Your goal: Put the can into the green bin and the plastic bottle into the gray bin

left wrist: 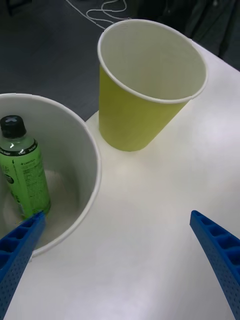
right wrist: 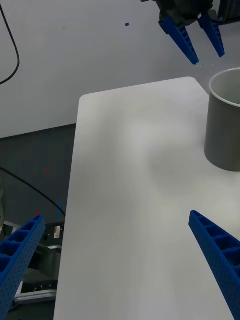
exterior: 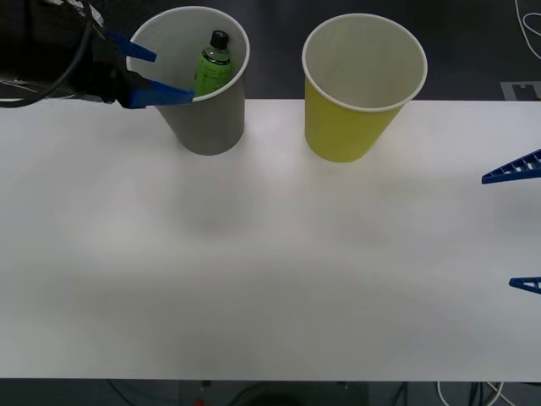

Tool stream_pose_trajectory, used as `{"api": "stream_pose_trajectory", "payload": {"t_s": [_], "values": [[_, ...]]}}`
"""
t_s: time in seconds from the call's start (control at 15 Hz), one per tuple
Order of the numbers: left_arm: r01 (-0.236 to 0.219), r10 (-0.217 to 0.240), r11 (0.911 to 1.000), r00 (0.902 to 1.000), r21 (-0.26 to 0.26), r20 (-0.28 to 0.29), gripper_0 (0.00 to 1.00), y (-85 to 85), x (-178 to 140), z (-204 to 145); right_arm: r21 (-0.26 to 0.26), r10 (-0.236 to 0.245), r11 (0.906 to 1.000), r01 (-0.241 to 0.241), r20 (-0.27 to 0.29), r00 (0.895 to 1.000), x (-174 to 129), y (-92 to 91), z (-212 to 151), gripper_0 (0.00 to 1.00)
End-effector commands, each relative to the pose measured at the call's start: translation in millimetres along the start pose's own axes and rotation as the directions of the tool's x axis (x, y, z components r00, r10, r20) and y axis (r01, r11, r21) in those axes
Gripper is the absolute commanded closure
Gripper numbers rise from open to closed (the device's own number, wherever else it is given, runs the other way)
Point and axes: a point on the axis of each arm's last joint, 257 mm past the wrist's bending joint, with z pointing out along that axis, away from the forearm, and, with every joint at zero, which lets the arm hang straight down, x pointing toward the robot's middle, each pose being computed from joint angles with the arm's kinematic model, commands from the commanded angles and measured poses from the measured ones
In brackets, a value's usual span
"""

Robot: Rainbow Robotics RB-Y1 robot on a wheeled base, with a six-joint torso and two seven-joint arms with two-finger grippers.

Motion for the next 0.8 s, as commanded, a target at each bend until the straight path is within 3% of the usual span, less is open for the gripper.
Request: {"api": "stream_pose_trajectory", "payload": {"t_s": [0.07, 0.4, 0.53, 0.8], "values": [[0.013, -0.014, 0.9991, 0.9996, 0.04, 0.024, 0.0, -13.3, 6.3, -4.8, 0.0, 0.0, 1.0, 0.0, 0.0, 1.0, 0.0, 0.0, 0.0, 0.0], [-0.026, 0.021, 0.9908, 0.999, 0.133, 0.039, 0.0, -34.5, 25.6, -13.5, 0.0, 0.0, 1.0, 0.0, 0.0, 1.0, 0.0, 0.0, 0.0, 0.0], [-0.05, 0.047, 0.9883, 0.9986, 0.144, 0.025, 0.0, -42.7, 34.2, -21.1, 0.0, 0.0, 1.0, 0.0, 0.0, 1.0, 0.0, 0.0, 0.0, 0.0], [-0.116, 0.108, 0.9792, 0.9926, 0.167, 0.056, 0.0, -55.5, 51.3, -30.3, 0.0, 0.0, 1.0, 0.0, 0.0, 1.0, 0.0, 0.0, 0.0, 0.0]]}}
